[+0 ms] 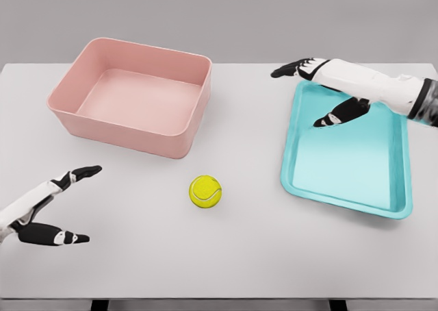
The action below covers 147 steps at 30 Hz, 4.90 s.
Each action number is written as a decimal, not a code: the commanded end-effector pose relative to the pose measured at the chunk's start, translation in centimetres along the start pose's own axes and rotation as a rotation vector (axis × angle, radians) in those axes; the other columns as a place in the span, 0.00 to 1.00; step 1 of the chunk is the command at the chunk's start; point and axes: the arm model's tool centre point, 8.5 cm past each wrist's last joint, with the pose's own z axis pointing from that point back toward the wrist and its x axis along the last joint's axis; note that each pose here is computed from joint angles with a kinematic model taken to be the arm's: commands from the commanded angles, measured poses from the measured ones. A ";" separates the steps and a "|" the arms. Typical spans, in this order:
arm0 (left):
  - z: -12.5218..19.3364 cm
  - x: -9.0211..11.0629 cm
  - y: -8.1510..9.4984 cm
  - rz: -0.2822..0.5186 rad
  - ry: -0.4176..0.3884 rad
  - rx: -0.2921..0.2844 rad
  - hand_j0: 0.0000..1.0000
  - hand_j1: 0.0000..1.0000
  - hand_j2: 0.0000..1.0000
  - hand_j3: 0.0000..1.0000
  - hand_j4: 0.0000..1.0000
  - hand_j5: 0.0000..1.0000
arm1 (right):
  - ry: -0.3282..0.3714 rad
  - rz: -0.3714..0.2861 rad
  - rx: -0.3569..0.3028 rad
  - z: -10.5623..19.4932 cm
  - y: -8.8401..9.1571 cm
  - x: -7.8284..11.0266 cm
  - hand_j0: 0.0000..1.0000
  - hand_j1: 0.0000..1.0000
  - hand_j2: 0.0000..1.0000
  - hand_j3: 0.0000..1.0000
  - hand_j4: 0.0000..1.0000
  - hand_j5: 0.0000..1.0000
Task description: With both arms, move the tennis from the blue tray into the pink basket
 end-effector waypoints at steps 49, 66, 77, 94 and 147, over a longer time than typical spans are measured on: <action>-13.1 1.9 -7.4 0.182 -0.168 -0.031 0.91 0.91 0.91 0.91 0.91 0.91 | 0.084 -0.081 -0.176 8.3 -3.6 -1.4 1.00 1.00 1.00 1.00 1.00 1.00; -15.5 1.8 -9.3 0.179 -0.115 -0.037 0.99 0.99 0.99 0.99 0.99 0.99 | 0.076 -0.075 -0.169 8.2 -3.6 -1.1 1.00 1.00 1.00 1.00 1.00 1.00; -16.8 1.5 -10.0 0.201 -0.080 -0.045 0.99 0.99 0.99 0.99 0.99 0.99 | 0.063 -0.067 -0.169 8.0 -3.6 -0.5 1.00 1.00 1.00 1.00 1.00 1.00; -17.9 0.3 -10.3 0.199 -0.030 -0.062 0.98 0.98 0.98 0.98 0.98 0.98 | 0.051 -0.063 -0.194 8.6 -4.1 0.0 1.00 1.00 1.00 1.00 1.00 1.00; -17.5 5.5 -9.1 0.060 -0.348 -0.070 0.49 0.49 0.49 0.49 0.49 0.49 | 0.022 -0.073 -0.200 8.4 -4.2 0.8 1.00 1.00 1.00 1.00 1.00 1.00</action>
